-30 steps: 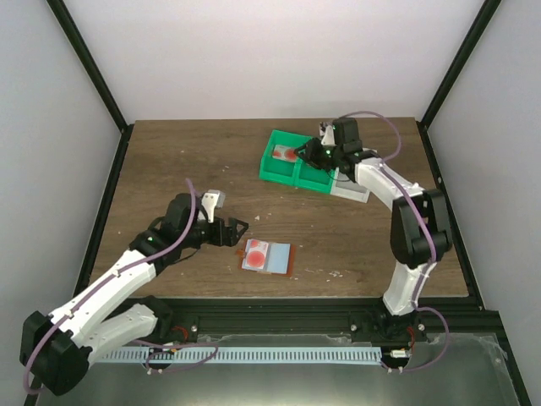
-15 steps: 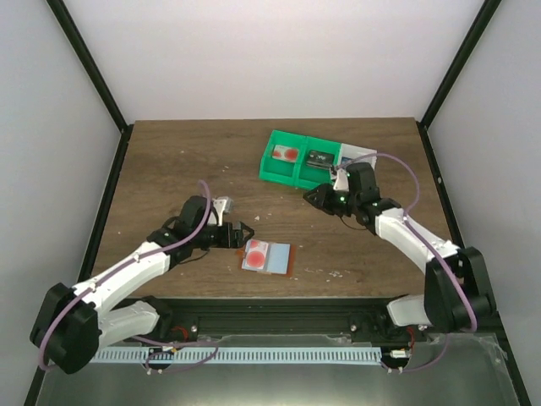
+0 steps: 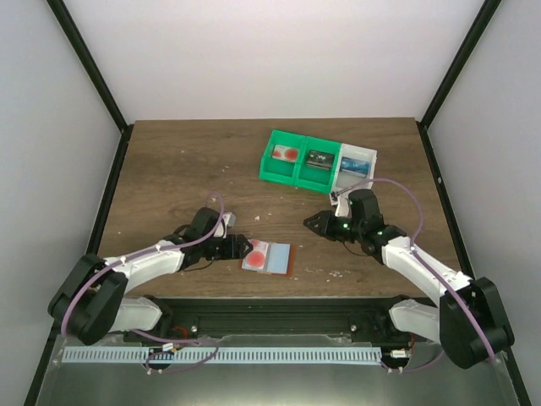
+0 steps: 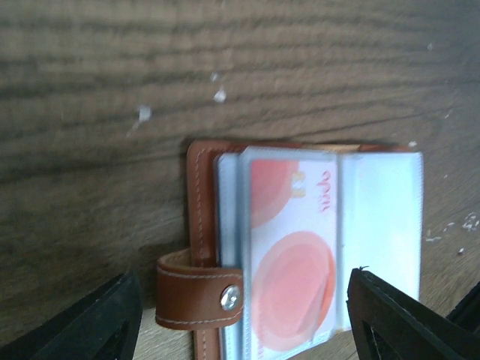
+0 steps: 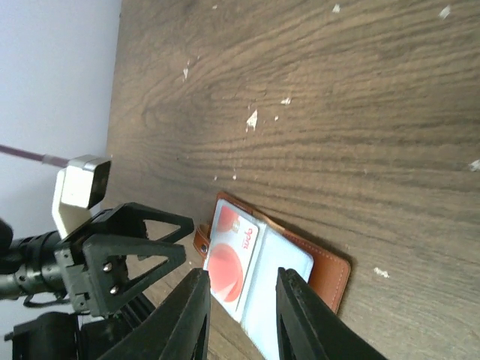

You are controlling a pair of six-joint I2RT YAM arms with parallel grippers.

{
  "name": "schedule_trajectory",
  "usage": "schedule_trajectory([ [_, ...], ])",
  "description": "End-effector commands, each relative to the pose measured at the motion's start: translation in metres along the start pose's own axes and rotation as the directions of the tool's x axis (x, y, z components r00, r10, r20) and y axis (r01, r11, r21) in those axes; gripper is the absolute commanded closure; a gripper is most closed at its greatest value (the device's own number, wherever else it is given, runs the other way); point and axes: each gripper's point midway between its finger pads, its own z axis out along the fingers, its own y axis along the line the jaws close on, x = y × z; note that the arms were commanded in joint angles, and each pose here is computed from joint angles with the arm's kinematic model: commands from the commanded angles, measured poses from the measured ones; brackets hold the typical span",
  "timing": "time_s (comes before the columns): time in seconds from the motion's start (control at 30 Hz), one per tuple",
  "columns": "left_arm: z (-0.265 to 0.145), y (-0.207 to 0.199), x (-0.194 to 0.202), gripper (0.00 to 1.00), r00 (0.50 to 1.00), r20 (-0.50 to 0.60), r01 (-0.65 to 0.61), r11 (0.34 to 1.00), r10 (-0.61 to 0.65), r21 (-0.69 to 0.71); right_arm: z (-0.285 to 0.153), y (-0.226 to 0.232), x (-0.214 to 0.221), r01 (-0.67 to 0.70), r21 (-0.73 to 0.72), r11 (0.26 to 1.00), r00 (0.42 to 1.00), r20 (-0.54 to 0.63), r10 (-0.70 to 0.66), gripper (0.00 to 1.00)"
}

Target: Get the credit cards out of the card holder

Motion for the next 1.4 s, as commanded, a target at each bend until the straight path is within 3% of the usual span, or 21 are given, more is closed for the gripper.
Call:
schedule_trajectory([
  [0.0, 0.008, -0.002, 0.008, 0.24, 1.0, -0.02, 0.021, 0.998, -0.02, 0.052, 0.0, 0.012, 0.009, 0.015, -0.038, 0.999, 1.0, 0.003, -0.015, 0.74],
  [0.23, 0.017, -0.002, 0.022, 0.27, 0.997, -0.065, 0.053, 0.994, -0.047, 0.096, 0.003, 0.009, 0.022, 0.012, -0.033, 0.999, 1.0, -0.021, -0.013, 0.74],
  [0.63, 0.015, -0.034, 0.042, 0.4, 0.989, -0.114, 0.116, 0.96, -0.089, 0.256, 0.014, 0.02, 0.042, 0.018, -0.036, 0.999, 0.998, -0.056, -0.02, 0.74],
  [1.0, -0.003, -0.038, 0.014, 0.5, 0.999, 0.016, 0.043, 0.981, -0.047, 0.191, 0.051, 0.03, 0.077, 0.054, -0.036, 0.998, 0.984, -0.166, -0.059, 0.74],
  [1.1, -0.009, -0.049, 0.007, 0.59, 0.998, 0.049, 0.02, 0.972, -0.032, 0.234, 0.056, 0.028, 0.08, 0.067, -0.05, 0.996, 0.982, -0.175, -0.075, 0.74],
  [1.23, -0.001, -0.058, 0.01, 0.84, 0.999, 0.01, 0.037, 0.954, -0.042, 0.297, 0.064, 0.023, 0.085, 0.088, -0.059, 0.994, 0.975, -0.197, -0.097, 0.74],
  [1.37, 0.009, -0.055, 0.013, 1.0, 0.999, -0.011, 0.044, 0.954, -0.042, 0.298, 0.071, 0.014, 0.088, 0.095, -0.036, 0.995, 0.971, -0.216, -0.101, 0.76],
])
